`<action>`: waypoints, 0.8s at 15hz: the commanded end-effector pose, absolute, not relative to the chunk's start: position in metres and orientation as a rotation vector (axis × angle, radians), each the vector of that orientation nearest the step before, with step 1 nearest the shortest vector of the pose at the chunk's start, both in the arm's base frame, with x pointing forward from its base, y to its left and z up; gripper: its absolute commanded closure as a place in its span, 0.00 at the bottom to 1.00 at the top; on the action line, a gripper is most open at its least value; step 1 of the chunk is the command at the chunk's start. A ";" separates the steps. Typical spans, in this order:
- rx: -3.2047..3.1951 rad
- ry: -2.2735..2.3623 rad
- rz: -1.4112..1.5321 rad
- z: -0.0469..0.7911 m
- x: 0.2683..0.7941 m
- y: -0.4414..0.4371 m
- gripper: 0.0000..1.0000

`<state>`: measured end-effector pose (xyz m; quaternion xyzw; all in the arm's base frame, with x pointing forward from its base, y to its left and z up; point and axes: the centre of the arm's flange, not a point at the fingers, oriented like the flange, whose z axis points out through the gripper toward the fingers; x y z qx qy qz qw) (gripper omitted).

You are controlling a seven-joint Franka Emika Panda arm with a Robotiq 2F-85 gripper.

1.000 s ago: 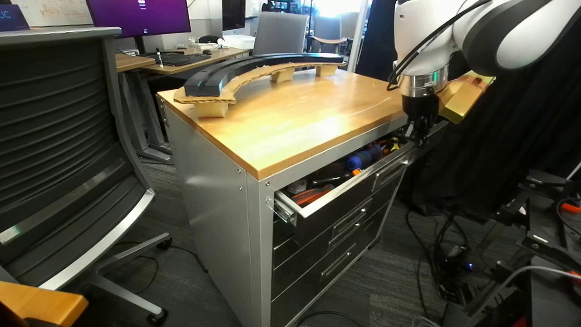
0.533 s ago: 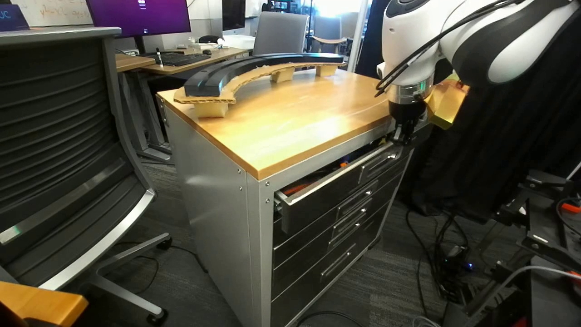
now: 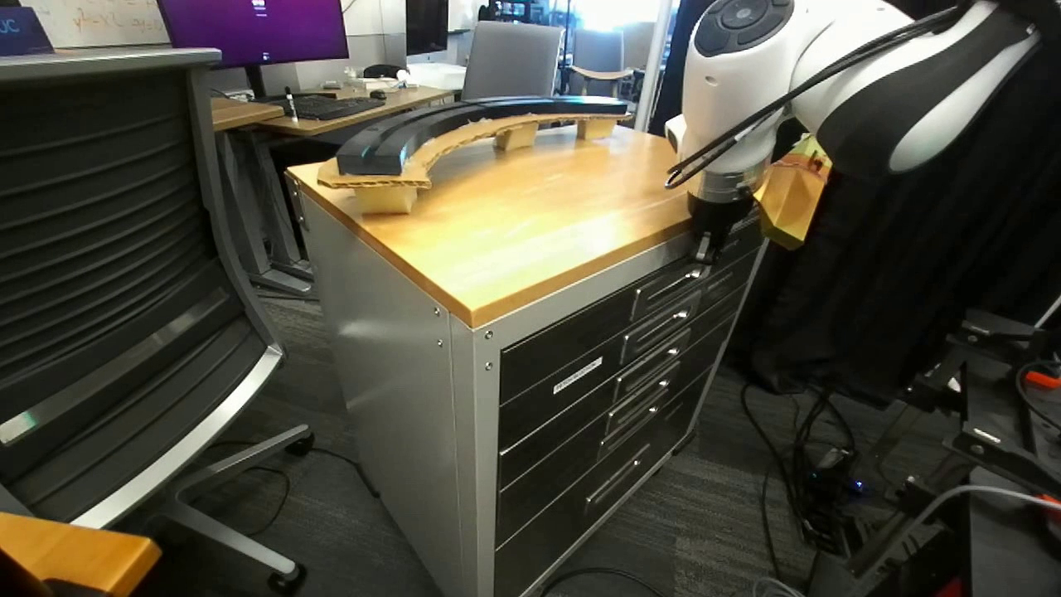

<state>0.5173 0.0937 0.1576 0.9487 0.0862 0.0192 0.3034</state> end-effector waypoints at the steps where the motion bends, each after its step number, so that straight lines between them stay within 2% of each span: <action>1: 2.546 0.222 0.156 0.206 0.526 0.100 0.62; 6: 2.697 0.141 0.149 0.293 0.530 0.100 0.27; 9: 2.802 0.159 0.226 0.356 0.541 0.105 0.01; 12: 2.896 0.144 0.368 0.433 0.548 0.116 0.00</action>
